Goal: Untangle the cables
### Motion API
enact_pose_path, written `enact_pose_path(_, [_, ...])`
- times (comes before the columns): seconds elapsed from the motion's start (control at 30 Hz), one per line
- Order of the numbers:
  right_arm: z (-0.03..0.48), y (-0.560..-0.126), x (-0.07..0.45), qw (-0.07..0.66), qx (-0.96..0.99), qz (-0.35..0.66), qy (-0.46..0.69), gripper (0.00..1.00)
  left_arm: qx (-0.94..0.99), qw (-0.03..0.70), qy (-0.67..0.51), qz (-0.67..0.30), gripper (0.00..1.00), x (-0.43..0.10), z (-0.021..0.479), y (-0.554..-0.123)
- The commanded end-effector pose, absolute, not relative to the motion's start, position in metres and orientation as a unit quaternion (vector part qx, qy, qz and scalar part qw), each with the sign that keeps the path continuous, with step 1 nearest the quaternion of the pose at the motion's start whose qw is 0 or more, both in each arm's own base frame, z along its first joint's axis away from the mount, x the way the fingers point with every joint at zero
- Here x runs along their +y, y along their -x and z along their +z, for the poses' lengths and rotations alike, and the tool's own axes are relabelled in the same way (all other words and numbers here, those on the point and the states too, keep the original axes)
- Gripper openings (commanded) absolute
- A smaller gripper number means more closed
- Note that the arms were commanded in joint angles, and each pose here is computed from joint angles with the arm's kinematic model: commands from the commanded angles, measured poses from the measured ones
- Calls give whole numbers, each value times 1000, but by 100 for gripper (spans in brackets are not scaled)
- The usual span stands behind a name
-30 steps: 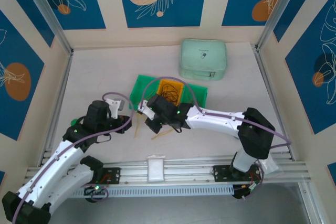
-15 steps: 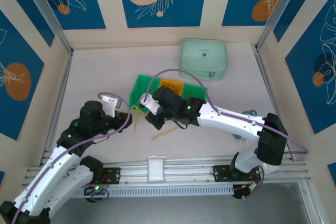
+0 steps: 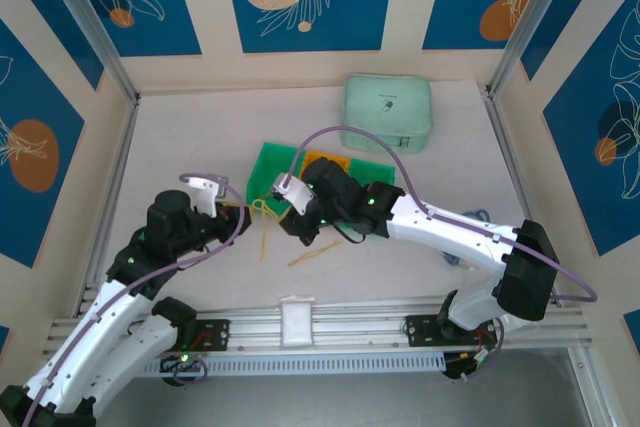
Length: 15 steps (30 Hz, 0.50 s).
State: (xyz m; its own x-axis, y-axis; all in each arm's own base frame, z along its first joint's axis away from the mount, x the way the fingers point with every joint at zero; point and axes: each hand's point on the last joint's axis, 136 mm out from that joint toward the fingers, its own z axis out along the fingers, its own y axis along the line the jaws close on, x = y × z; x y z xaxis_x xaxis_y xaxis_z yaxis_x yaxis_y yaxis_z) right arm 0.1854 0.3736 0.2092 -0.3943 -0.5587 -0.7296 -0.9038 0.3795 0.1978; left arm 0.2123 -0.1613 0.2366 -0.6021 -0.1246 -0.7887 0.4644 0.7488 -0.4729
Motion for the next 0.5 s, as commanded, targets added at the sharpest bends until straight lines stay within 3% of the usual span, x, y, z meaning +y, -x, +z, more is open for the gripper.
enact_pose_path(0.0, [212, -178, 370, 280, 775, 319, 468, 0, 793, 482, -89, -361, 25, -158, 273, -215])
enact_pose_path(0.2, [213, -177, 370, 279, 773, 325, 468, 0, 784, 489, -76, -374, 35, -157, 281, -214])
enact_pose_path(0.47, [223, -168, 373, 276, 761, 360, 465, 0, 806, 445, -71, -384, 34, -166, 264, -216])
